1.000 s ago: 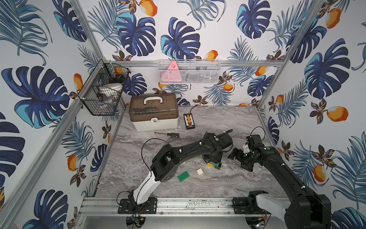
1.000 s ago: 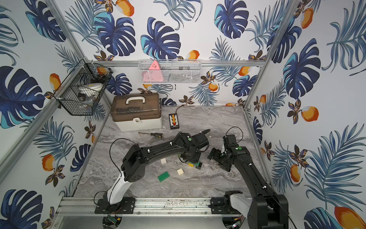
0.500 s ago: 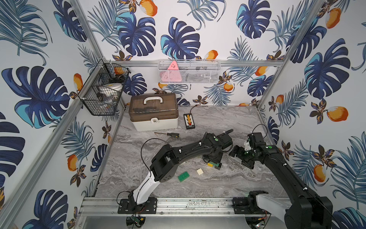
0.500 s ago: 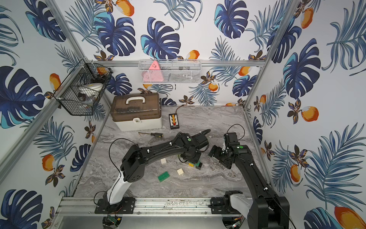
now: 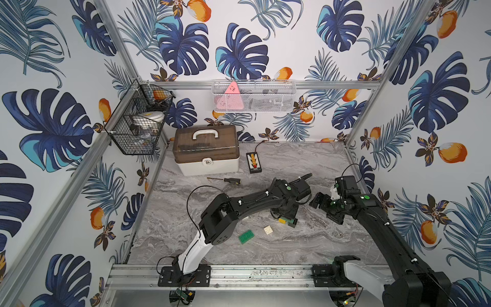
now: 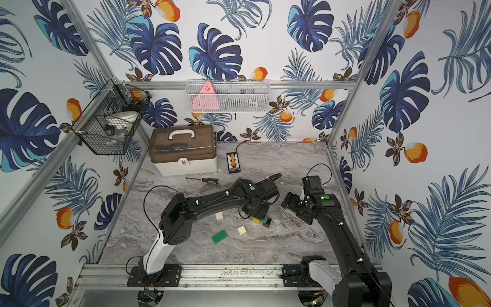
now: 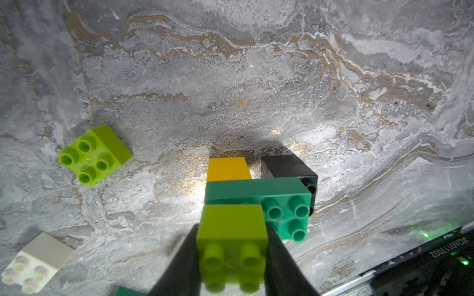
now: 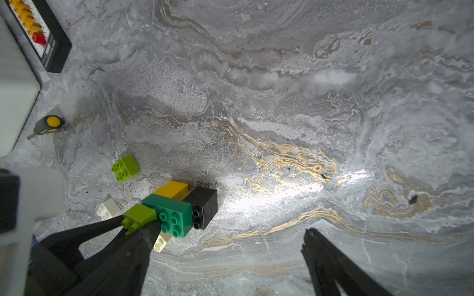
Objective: Assemble a giraffe with lego
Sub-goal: Assemble the lego brick with the lego brick.
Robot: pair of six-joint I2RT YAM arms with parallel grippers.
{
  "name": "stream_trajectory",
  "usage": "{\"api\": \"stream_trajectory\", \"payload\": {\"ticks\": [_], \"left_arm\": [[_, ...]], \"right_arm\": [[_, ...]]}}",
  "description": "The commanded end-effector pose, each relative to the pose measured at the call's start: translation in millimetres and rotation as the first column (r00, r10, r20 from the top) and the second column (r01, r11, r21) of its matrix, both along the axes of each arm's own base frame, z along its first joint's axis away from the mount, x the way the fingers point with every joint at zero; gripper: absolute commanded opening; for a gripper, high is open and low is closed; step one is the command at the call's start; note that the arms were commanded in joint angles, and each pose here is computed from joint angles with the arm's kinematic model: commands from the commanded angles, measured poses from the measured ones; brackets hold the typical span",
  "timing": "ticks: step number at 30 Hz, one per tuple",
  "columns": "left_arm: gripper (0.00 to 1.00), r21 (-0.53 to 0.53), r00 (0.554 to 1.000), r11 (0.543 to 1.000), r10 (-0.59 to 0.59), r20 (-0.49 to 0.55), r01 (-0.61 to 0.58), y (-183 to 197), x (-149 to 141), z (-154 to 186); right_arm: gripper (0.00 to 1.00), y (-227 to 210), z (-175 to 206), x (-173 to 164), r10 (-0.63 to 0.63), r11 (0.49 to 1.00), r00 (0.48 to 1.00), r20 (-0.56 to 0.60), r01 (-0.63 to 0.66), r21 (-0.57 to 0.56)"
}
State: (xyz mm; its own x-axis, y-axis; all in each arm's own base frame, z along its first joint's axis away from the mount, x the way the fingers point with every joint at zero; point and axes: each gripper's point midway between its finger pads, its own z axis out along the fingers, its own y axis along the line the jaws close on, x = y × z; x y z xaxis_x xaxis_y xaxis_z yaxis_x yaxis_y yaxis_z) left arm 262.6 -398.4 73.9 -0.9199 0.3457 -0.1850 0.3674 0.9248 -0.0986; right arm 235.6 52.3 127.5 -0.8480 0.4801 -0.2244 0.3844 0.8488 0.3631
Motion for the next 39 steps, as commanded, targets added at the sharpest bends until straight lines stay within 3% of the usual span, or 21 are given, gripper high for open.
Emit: {"api": "stream_trajectory", "payload": {"ticks": [1, 18, 24, 39], "left_arm": [[0.4, 0.051, 0.999, 0.998, -0.017, -0.046, 0.019, 11.8, -8.8, -13.5], [0.54, 0.007, 0.999, 0.999, -0.037, -0.028, 0.037, 5.8, -4.3, 1.3], [0.68, 0.014, 0.998, 0.998, -0.067, 0.005, 0.066, 6.0, -1.8, 13.0], [0.63, -0.014, 0.994, 0.994, -0.106, 0.035, 0.107, -0.3, -2.5, 22.2]], "right_arm": [[0.95, -3.4, 4.2, -2.3, 0.001, 1.0, 1.0, 0.001, -0.001, -0.019], [0.95, -1.3, 7.7, -1.7, -0.003, 1.0, 1.0, 0.029, 0.003, -0.001], [0.95, -0.8, 7.6, 1.8, 0.0, 1.0, 1.0, 0.031, 0.0, -0.001], [0.95, -0.3, 4.9, 6.0, 0.004, 1.0, 1.0, 0.025, -0.004, -0.002]]}}
